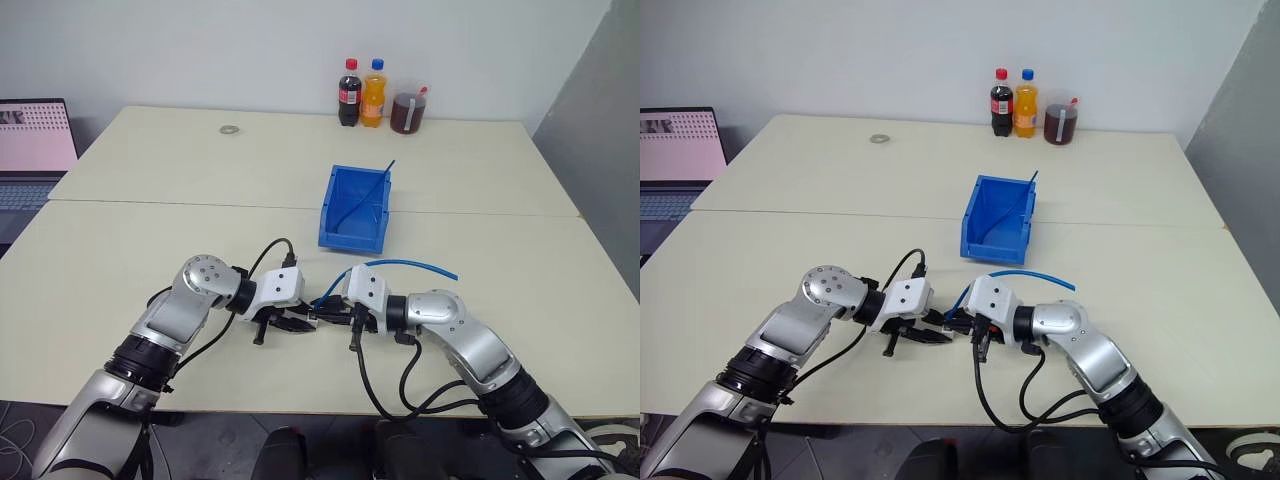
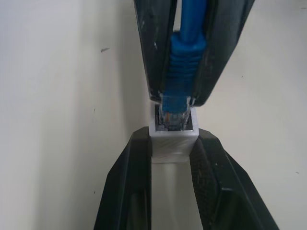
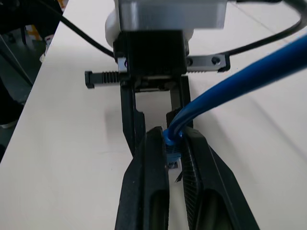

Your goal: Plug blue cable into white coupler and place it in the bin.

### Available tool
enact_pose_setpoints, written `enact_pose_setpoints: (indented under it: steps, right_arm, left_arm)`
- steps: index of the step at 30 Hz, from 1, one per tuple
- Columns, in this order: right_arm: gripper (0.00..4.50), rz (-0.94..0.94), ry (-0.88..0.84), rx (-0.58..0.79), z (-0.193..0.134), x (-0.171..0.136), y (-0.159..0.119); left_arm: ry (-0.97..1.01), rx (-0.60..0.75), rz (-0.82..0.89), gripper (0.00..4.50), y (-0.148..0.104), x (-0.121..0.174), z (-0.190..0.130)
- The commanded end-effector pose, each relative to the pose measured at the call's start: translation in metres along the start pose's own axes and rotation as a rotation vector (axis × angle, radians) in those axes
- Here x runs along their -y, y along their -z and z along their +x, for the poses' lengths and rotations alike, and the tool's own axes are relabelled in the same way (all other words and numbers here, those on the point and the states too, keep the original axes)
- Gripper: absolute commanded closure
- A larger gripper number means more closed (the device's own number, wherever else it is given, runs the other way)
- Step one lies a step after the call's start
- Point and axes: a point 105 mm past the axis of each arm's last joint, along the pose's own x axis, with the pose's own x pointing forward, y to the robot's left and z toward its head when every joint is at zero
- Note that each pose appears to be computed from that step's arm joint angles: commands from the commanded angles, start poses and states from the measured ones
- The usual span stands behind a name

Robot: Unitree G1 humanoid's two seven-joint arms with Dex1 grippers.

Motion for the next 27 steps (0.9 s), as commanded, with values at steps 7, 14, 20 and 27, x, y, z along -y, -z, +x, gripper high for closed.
enact_pose_setpoints:
  steps: [7, 14, 20, 27]
  right_arm:
    - [4.41, 0.032, -0.135, -0.072, 0.012, -0.018, 0.013]
    - [4.41, 0.058, -0.211, -0.151, 0.019, -0.028, 0.022]
    - [4.41, 0.057, -0.27, -0.216, 0.023, -0.039, 0.031]
    - [4.41, 0.073, -0.277, -0.262, 0.027, -0.042, 0.036]
  left_arm:
    - [0.005, -0.003, 0.0, 3.72, 0.002, 0.001, 0.005]
    - [0.011, 0.005, -0.009, 3.72, 0.003, 0.004, 0.008]
    - [0.014, 0.004, -0.014, 3.72, 0.005, 0.007, 0.01]
    - [0.015, 0.004, -0.013, 3.72, 0.007, 0.009, 0.013]
